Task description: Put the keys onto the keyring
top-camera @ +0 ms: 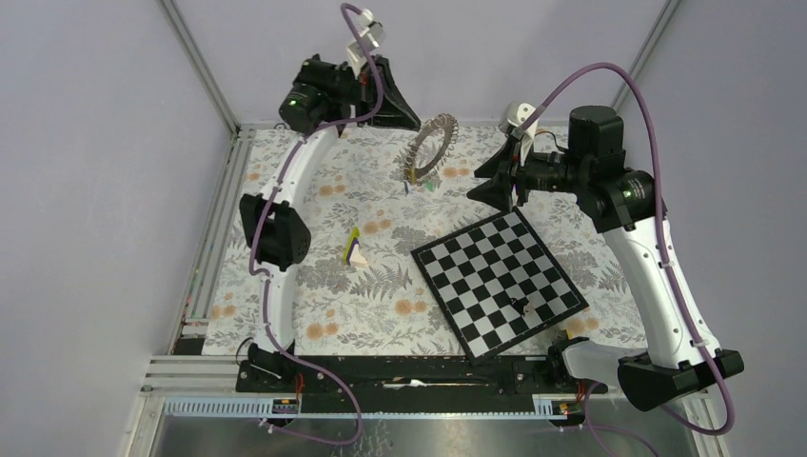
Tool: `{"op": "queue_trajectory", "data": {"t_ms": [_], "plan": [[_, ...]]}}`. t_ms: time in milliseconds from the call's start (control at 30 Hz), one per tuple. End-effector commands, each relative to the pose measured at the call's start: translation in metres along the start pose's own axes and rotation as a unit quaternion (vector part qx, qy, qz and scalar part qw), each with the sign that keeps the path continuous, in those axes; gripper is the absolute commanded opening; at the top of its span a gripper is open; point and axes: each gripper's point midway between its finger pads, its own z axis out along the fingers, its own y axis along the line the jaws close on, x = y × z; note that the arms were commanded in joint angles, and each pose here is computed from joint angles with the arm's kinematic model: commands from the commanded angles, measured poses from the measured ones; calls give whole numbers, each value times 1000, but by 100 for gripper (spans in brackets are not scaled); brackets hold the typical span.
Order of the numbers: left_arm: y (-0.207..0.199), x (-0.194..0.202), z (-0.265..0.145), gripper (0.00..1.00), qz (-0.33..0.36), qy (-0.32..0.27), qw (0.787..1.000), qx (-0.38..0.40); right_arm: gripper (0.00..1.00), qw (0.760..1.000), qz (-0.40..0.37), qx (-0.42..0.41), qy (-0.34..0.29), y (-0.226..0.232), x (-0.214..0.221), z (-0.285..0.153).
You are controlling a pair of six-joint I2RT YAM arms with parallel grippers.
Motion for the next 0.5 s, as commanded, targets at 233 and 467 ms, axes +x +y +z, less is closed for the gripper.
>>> {"op": "queue_trajectory", "data": {"t_ms": [233, 467], "plan": [[-88, -12, -36, 0, 229, 46, 971, -55, 55, 1000, -8, 25, 11, -12, 0, 0], [-107, -9, -49, 0, 212, 44, 973, -81, 55, 1000, 2, 21, 17, -19, 3, 8]]}}
